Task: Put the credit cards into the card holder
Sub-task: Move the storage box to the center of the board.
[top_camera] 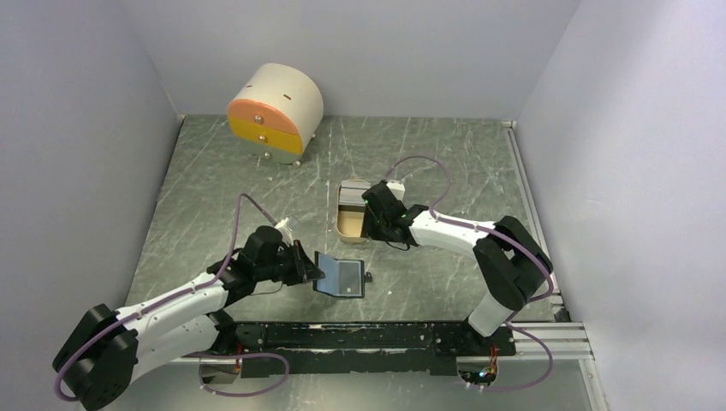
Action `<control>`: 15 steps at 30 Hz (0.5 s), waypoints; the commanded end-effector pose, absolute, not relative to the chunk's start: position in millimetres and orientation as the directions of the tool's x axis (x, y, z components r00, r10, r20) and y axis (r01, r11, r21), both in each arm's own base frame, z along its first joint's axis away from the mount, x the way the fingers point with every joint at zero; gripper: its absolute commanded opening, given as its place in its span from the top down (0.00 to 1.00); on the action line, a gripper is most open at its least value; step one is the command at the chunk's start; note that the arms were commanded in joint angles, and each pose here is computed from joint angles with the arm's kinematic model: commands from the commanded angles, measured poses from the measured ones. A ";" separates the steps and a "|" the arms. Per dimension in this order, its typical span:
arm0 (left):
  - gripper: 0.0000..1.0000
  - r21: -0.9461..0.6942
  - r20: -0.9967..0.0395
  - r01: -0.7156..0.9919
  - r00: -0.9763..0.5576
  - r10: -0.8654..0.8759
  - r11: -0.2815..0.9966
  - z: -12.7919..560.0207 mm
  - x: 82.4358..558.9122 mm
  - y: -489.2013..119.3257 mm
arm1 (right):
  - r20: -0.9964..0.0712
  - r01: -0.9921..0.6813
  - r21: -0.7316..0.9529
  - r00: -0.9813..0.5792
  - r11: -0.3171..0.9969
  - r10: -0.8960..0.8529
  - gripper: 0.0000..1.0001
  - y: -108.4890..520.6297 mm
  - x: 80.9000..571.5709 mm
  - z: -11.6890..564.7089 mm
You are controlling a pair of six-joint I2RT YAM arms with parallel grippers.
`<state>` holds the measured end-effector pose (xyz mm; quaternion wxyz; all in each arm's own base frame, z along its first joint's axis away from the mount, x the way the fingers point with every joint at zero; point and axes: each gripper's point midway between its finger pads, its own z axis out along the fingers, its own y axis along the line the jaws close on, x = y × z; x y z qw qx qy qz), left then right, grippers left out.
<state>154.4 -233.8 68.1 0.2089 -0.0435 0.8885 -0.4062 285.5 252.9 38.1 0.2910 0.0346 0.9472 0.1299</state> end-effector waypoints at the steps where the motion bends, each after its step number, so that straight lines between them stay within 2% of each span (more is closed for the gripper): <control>1: 0.91 -0.756 -0.347 0.109 -0.903 -0.254 0.646 71.0 153.4 -236.1 | -0.547 -0.016 0.183 -0.832 0.983 0.088 0.39 235.6 277.5 46.5; 6: 0.91 -0.761 -0.338 0.103 -0.906 -0.256 0.640 68.6 151.2 -235.9 | -0.628 -0.046 0.150 -0.776 0.988 0.059 0.23 223.1 284.1 76.3; 8: 0.91 -0.758 -0.342 0.102 -0.903 -0.259 0.644 67.8 152.4 -235.5 | -0.676 -0.131 0.155 -0.737 0.979 0.008 0.18 228.4 288.7 92.1; 9: 0.91 -0.758 -0.341 0.101 -0.904 -0.259 0.644 67.3 152.7 -235.7 | -0.699 -0.154 0.149 -0.716 0.977 -0.006 0.03 229.2 292.3 98.5; 10: 0.91 -0.759 -0.339 0.101 -0.905 -0.258 0.643 67.3 153.0 -236.3 | -0.718 -0.172 0.134 -0.696 0.976 -0.024 0.00 229.3 296.6 104.2; 12: 0.91 -0.761 -0.335 0.100 -0.907 -0.256 0.641 67.2 152.8 -237.4 | -0.751 -0.276 0.083 -0.649 0.957 -0.122 0.00 237.1 305.5 112.7; 15: 0.91 -0.765 -0.330 0.099 -0.909 -0.255 0.636 67.5 152.4 -238.5 | -0.751 -0.412 -0.077 -0.575 0.908 -0.324 0.02 243.6 324.3 118.1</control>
